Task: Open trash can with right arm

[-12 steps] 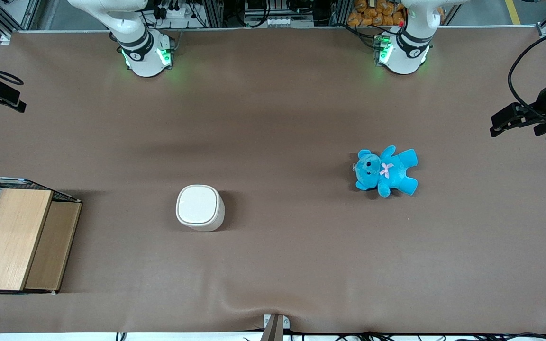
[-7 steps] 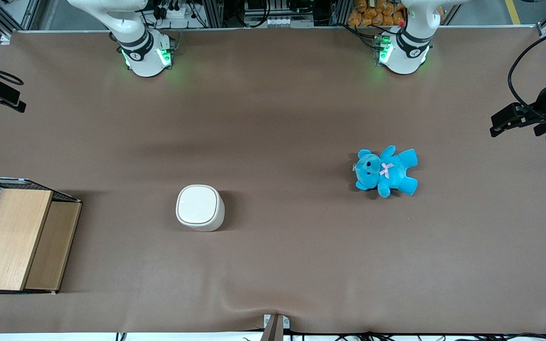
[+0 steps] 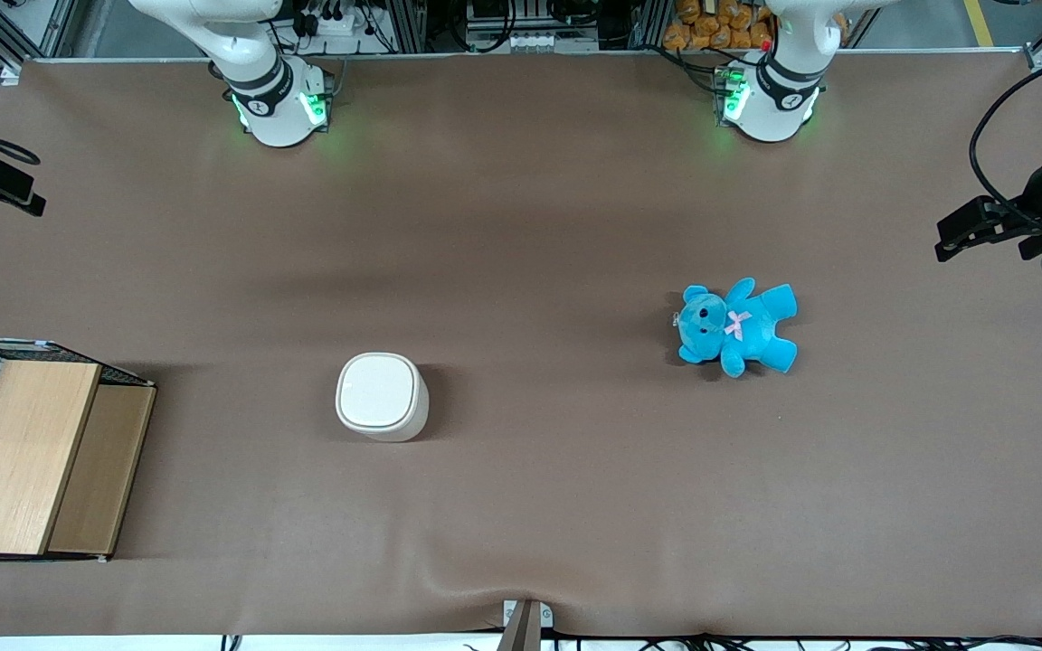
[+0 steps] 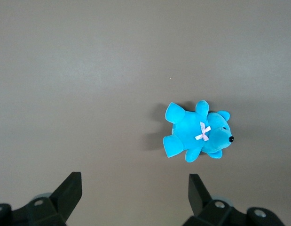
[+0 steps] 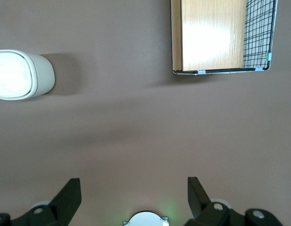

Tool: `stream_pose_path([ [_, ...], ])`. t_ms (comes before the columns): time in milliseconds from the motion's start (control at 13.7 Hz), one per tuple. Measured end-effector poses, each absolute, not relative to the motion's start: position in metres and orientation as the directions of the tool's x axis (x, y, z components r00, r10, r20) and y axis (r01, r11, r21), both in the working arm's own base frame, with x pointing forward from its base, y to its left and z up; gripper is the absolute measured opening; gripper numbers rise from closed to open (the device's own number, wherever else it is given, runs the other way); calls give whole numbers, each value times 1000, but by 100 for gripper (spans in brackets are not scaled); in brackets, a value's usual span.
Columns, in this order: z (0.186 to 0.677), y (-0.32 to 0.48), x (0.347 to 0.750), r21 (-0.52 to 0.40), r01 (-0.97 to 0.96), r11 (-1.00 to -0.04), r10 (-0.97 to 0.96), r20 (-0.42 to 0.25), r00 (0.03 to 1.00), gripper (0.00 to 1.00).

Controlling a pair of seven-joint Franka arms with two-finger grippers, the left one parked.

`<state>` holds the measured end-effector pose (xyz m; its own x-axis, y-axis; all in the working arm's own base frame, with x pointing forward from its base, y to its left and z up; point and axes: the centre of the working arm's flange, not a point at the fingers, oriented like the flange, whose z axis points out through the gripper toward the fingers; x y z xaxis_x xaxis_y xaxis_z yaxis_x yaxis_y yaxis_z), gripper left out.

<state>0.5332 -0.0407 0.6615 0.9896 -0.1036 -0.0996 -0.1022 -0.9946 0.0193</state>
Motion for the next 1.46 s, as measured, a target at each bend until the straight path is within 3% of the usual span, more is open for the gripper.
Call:
stream_pose_path([
  [659, 636, -7, 549, -40, -46, -998, -40, -149, 988, 100],
  [1024, 570, 71, 587, -62, 73, -995, 84, -202, 976, 100],
  [1463, 487, 100, 625, -66, 102, -993, 115, -237, 965, 99],
])
